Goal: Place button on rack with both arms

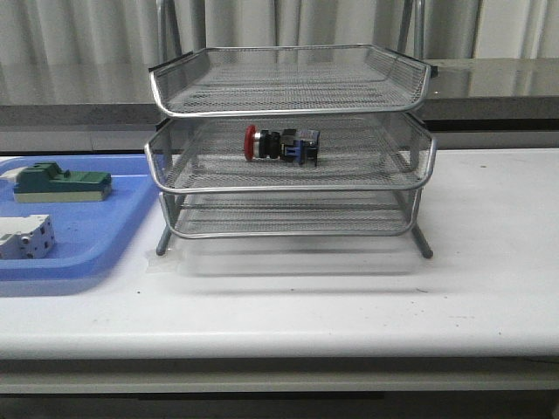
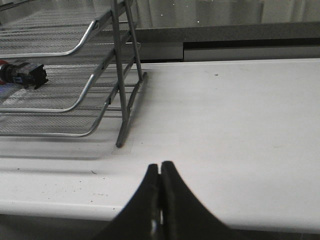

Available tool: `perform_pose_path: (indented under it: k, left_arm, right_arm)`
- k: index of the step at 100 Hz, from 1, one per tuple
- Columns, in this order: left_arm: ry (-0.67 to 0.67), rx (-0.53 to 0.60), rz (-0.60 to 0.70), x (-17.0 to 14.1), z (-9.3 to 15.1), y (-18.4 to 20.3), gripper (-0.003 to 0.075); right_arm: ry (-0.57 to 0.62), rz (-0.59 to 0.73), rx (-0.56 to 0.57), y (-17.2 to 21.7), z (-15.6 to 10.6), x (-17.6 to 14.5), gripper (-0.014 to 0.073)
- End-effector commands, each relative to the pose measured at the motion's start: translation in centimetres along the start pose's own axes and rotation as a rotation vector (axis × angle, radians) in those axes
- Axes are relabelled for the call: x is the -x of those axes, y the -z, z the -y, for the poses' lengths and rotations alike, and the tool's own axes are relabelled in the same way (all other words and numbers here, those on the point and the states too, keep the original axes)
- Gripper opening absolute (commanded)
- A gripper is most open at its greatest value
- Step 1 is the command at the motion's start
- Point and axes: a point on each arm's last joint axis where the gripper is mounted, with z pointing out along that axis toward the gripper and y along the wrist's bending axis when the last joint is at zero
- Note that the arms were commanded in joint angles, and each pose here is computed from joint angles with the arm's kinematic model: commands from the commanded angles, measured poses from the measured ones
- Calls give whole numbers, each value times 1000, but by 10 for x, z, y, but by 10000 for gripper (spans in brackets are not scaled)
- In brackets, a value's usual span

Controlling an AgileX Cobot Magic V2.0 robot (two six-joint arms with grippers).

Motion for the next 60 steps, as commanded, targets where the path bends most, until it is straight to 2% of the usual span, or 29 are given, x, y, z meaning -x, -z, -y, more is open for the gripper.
perform_pose_path:
  k: [1,60]
  left_arm:
    - [20,27,98,15,-4,1,-20]
    - [20,27,98,15,-4,1,-20]
  right_arm:
    - [5,163,5,2,0,12,-60]
    - [5,171,5,2,0,11,-60]
